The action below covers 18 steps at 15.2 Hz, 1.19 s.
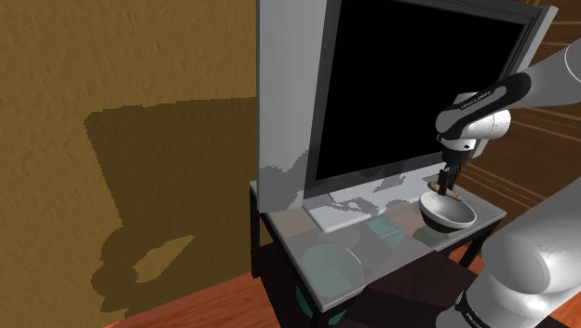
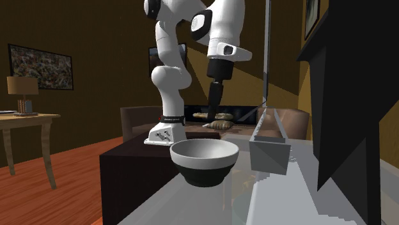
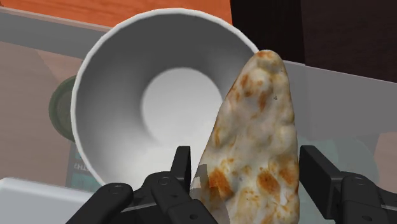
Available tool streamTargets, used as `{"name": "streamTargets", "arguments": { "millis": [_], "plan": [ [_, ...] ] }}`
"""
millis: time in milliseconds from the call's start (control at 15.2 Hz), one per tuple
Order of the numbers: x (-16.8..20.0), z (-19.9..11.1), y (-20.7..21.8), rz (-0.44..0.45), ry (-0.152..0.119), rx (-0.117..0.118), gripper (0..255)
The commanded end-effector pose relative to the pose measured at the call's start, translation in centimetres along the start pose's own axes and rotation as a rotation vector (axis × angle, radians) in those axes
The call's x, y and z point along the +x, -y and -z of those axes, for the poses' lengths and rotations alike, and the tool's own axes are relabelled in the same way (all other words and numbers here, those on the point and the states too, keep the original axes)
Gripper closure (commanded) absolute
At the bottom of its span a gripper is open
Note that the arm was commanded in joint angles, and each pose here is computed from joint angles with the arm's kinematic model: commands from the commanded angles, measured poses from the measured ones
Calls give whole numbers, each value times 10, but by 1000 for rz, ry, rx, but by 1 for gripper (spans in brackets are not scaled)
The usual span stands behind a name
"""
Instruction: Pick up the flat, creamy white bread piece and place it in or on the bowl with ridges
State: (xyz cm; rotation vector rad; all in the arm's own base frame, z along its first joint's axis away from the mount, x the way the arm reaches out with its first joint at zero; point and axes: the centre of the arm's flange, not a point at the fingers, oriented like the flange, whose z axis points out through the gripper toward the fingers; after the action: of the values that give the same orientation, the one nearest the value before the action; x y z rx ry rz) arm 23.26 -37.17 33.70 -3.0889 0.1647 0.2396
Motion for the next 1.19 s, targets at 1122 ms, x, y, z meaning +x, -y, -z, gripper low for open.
{"name": "streamTargets", "arguments": {
  "millis": [1122],
  "plan": [
    [-4, -73, -59, 3, 0, -1, 255]
  ]
}}
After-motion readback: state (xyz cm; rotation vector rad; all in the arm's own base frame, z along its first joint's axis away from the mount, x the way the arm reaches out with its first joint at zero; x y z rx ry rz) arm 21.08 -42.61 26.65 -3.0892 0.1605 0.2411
